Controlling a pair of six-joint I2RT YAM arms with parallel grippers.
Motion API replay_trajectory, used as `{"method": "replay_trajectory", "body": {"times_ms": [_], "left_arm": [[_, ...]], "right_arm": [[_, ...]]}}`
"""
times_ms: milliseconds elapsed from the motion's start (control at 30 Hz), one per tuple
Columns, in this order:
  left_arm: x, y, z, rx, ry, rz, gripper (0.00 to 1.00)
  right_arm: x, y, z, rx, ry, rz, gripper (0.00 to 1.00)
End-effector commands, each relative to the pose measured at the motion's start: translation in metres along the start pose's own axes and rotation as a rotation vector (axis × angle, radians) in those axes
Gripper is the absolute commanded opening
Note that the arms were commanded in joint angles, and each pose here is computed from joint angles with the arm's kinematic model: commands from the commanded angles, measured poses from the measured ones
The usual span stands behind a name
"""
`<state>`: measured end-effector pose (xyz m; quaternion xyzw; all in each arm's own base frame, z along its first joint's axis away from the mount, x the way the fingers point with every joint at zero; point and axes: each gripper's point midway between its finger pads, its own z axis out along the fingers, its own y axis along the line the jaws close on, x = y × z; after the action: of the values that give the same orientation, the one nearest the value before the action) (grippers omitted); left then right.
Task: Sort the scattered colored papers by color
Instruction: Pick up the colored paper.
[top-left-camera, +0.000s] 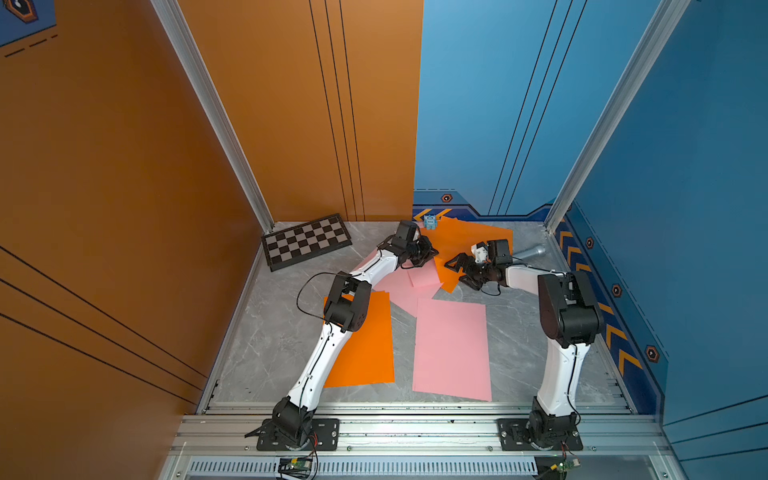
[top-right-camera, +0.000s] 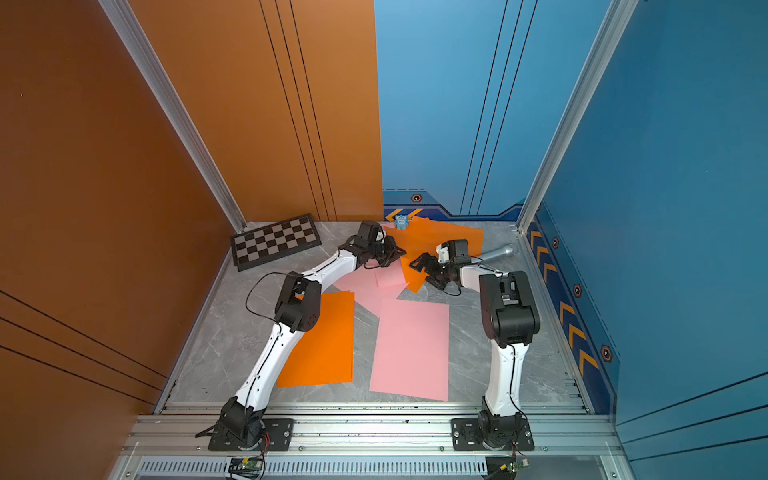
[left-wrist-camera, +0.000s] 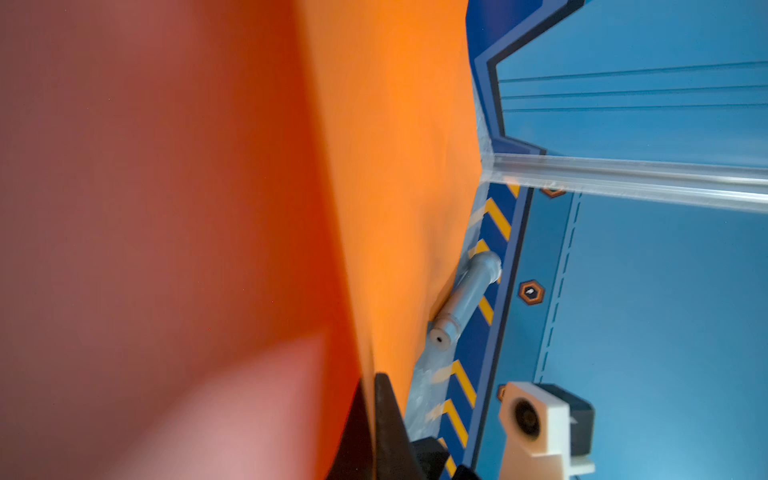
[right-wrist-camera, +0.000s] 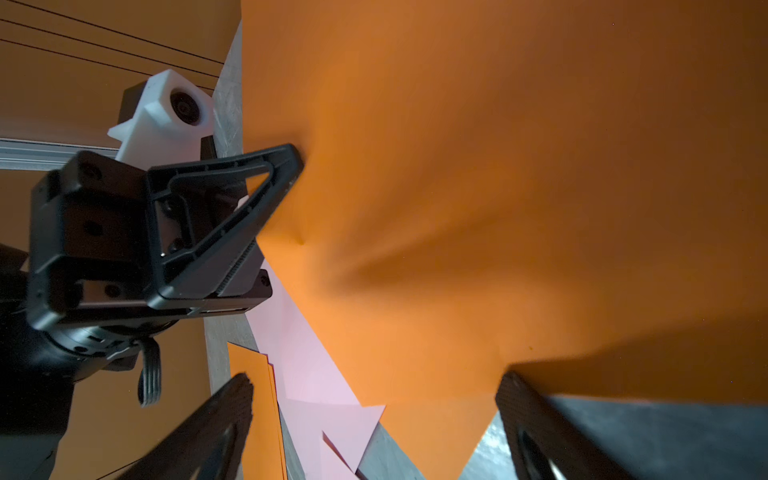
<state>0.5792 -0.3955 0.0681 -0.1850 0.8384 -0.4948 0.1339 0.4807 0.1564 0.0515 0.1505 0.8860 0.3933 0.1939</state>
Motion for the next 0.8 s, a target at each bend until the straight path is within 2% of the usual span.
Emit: {"method": "replay_trajectory", "body": {"times_ms": [0, 267, 433, 500, 633, 767], "left_arm": [[-0.012, -0.028, -0.010, 0.067, -0.011, 0.061, 0.00], [-0.025, -0.108, -0.053, 0.243, -0.012, 0.228, 0.00], [-0.002, -0.155, -0.096, 0.328, 0.064, 0.380, 0.00], [0.014, -0.162, -0.117, 0.321, 0.103, 0.435, 0.00], [0.052, -0.149, -0.159, 0.210, 0.167, 0.542, 0.00], [0.085, -0.143, -0.206, 0.189, 0.185, 0.579, 0.00]], "right_arm": [[0.042, -0.052, -0.010, 0.155, 0.104, 0.168, 0.95], [0.007, -0.038, -0.079, 0.120, -0.026, 0.159, 0.96], [0.002, -0.037, -0.099, 0.106, -0.061, 0.164, 0.96], [0.002, -0.034, -0.103, 0.094, -0.067, 0.159, 0.96], [0.000, -0.021, -0.108, 0.055, -0.088, 0.145, 0.96], [-0.002, -0.008, -0.113, 0.011, -0.111, 0.131, 0.96]]}}
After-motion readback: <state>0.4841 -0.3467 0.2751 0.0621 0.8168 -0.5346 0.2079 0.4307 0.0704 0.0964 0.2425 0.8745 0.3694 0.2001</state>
